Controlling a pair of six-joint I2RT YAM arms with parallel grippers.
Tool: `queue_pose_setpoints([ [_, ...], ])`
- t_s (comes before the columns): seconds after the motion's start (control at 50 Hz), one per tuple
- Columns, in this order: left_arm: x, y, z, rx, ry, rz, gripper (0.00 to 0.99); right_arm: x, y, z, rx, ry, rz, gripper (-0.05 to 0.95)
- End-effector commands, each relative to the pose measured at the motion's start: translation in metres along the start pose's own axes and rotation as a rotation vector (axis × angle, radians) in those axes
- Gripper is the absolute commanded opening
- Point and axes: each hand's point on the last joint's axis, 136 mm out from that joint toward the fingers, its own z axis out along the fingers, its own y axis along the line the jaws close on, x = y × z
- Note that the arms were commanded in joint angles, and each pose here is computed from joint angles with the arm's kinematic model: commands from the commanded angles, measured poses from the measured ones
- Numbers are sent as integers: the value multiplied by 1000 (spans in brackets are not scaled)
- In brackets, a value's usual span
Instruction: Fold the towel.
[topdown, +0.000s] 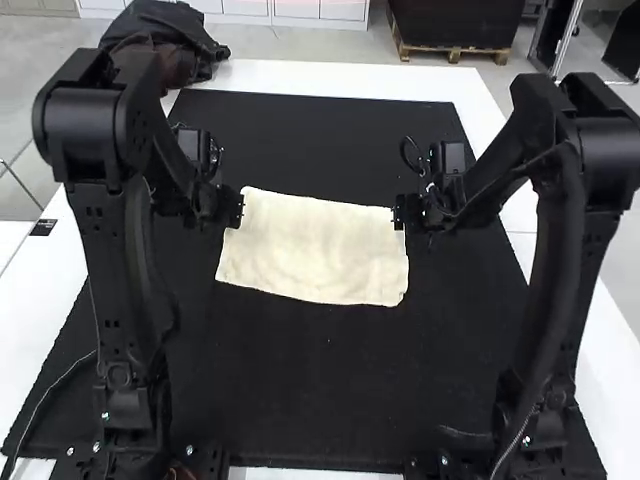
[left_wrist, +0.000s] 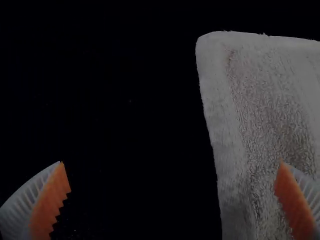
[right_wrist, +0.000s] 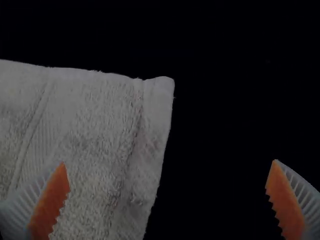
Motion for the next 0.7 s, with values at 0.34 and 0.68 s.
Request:
queue_pose_setpoints([
  [0.34,-18,-4,26,21,-19,-5,961,-10,4,27,2,-6,-19,910],
  [0.68,-12,-8,34,31,4,1,961,-10,18,32,-14,-2,-38,910],
])
